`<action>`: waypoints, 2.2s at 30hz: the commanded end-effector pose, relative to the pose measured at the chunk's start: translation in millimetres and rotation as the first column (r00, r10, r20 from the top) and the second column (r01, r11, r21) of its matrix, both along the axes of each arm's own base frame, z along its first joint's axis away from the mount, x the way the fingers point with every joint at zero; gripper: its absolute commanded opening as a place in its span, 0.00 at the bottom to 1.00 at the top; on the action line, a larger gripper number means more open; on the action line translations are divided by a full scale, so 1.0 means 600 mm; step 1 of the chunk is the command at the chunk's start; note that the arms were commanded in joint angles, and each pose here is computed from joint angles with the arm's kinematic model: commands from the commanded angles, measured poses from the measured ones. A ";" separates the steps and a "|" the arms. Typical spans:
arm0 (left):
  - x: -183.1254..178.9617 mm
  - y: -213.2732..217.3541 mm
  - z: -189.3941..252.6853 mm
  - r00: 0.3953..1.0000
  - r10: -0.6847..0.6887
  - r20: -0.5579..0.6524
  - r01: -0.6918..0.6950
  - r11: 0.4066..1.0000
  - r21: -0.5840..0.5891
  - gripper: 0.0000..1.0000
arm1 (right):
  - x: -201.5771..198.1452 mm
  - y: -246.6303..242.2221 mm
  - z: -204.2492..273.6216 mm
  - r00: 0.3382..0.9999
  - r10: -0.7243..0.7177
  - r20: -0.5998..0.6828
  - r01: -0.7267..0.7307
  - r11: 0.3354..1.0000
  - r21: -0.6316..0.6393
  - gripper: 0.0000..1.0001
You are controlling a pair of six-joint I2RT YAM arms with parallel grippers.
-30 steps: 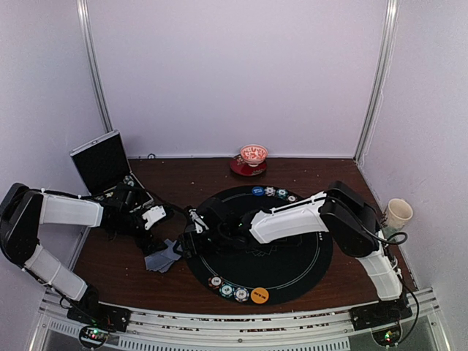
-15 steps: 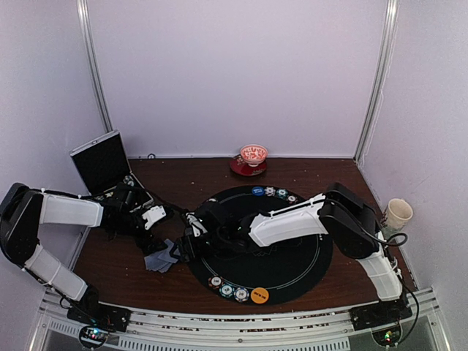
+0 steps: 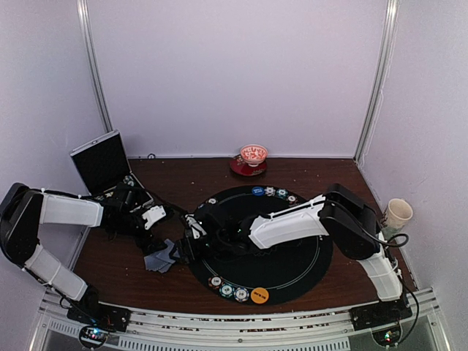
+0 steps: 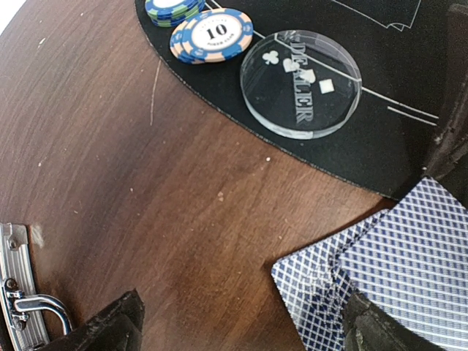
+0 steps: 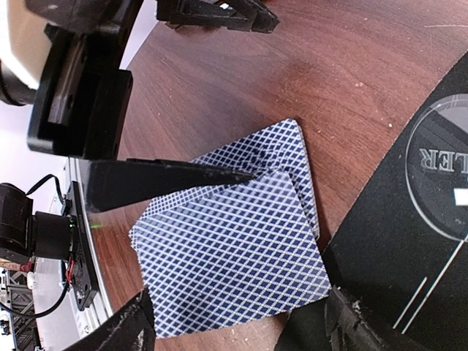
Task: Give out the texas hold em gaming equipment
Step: Adjust the poker card at the center of the board.
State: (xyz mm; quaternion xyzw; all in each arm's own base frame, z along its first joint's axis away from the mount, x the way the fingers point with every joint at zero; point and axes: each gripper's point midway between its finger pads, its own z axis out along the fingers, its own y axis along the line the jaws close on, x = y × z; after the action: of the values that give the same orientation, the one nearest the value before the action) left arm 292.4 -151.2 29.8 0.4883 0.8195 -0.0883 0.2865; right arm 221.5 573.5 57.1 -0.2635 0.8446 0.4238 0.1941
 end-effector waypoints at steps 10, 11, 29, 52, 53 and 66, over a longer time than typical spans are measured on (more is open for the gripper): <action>0.008 0.003 -0.003 1.000 0.013 -0.006 -0.013 1.000 0.008 0.98 | -0.018 0.005 0.080 0.998 -0.010 0.061 0.006 0.998 0.068 0.81; 0.008 0.003 -0.003 1.000 0.014 -0.006 -0.014 1.000 0.008 0.98 | -0.019 0.006 0.079 0.998 -0.008 0.060 0.004 0.998 0.068 0.81; 0.007 0.003 -0.003 1.000 0.013 -0.006 -0.013 1.000 0.008 0.98 | -0.027 0.019 0.056 0.998 0.009 0.068 -0.011 0.999 0.032 0.82; 0.009 0.004 0.005 1.000 0.016 0.006 -0.016 1.000 0.009 0.98 | -0.054 0.031 0.090 0.996 0.058 0.068 -0.065 0.992 0.107 0.82; 0.009 0.004 0.006 1.000 0.015 0.008 -0.015 1.000 0.009 0.98 | -0.052 0.030 0.090 0.996 0.050 0.073 -0.057 0.993 0.103 0.82; 0.013 0.002 0.024 1.000 0.015 0.027 -0.015 1.000 -0.001 0.98 | -0.055 0.015 0.089 0.991 0.055 0.123 -0.061 0.997 0.051 0.82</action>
State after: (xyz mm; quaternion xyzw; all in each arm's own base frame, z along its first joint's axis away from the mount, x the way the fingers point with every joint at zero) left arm 291.8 -150.1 30.9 0.4878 0.8215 -0.0866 0.2824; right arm 196.9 585.2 90.1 -0.2855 0.8237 0.4360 0.2233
